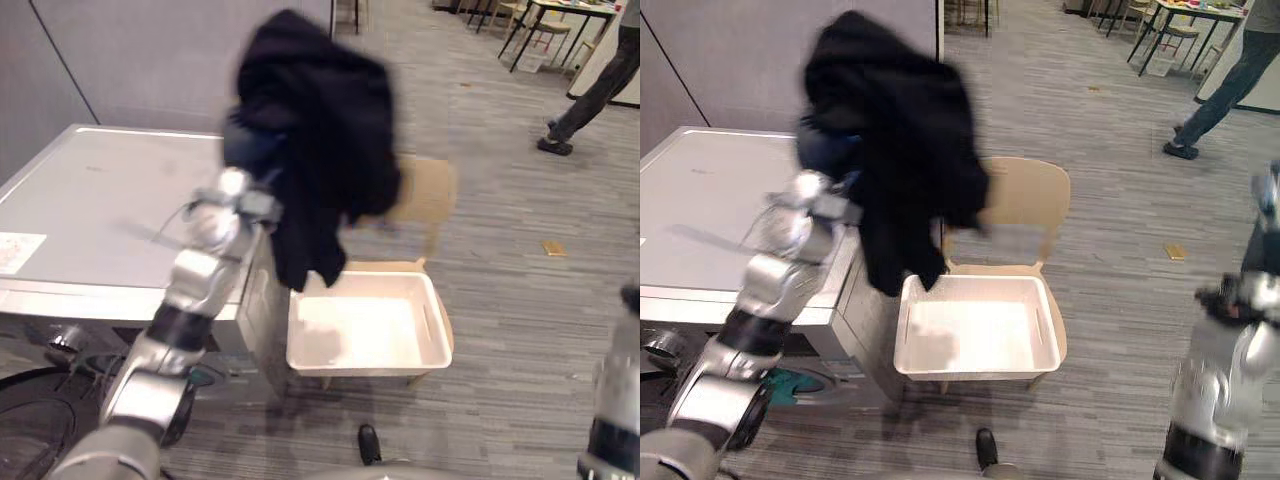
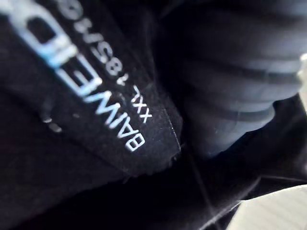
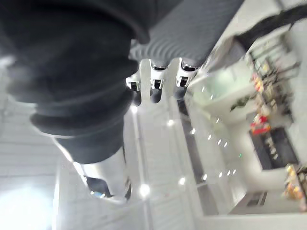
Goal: Pick up the laundry basket with both hands and put the clothes into the washing machine.
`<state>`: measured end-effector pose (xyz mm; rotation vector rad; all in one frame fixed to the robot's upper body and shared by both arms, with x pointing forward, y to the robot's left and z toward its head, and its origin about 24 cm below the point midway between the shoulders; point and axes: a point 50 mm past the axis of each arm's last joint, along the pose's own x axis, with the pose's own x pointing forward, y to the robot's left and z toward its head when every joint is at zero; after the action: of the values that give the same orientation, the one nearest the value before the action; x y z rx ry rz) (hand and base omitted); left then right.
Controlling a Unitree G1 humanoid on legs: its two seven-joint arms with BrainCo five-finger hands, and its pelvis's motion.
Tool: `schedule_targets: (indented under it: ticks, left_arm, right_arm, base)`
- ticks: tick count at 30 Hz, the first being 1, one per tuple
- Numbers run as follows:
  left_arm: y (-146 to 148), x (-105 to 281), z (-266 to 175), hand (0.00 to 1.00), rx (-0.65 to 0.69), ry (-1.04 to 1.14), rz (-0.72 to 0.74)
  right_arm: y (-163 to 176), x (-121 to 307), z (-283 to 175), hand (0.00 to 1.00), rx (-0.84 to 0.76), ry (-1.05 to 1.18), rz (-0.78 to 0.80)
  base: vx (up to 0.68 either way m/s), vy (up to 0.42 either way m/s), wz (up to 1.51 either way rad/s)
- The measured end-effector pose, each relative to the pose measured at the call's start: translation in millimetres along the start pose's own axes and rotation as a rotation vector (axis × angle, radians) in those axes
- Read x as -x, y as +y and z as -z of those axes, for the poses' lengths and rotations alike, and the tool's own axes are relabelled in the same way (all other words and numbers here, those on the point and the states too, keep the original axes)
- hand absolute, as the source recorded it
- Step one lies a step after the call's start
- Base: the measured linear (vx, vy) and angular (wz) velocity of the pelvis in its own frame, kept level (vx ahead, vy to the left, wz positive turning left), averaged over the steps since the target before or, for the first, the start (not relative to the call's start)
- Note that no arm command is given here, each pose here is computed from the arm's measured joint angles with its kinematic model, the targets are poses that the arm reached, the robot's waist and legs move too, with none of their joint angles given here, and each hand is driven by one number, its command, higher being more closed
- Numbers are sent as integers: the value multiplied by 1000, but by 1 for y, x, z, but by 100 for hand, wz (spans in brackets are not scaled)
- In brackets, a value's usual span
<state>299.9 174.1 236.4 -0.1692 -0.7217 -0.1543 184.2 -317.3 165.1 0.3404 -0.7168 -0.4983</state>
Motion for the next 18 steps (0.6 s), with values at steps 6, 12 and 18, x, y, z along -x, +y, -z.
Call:
schedule_targets:
  ticks: [6,12,18]
  left_arm:
    - [66,69,-76,100,-90,-349,-378]
    - [87,143,-76,100,-184,-283,-648]
    - [78,182,-80,100,-326,-179,-757]
  right_arm:
    - [-66,96,45,0,80,341,354]
    - [-102,190,87,0,94,713,594]
    - [-118,245,94,0,117,901,724]
  base:
    - [-21,-23,-6]
    - [28,-19,4]
    - [-36,-14,25]
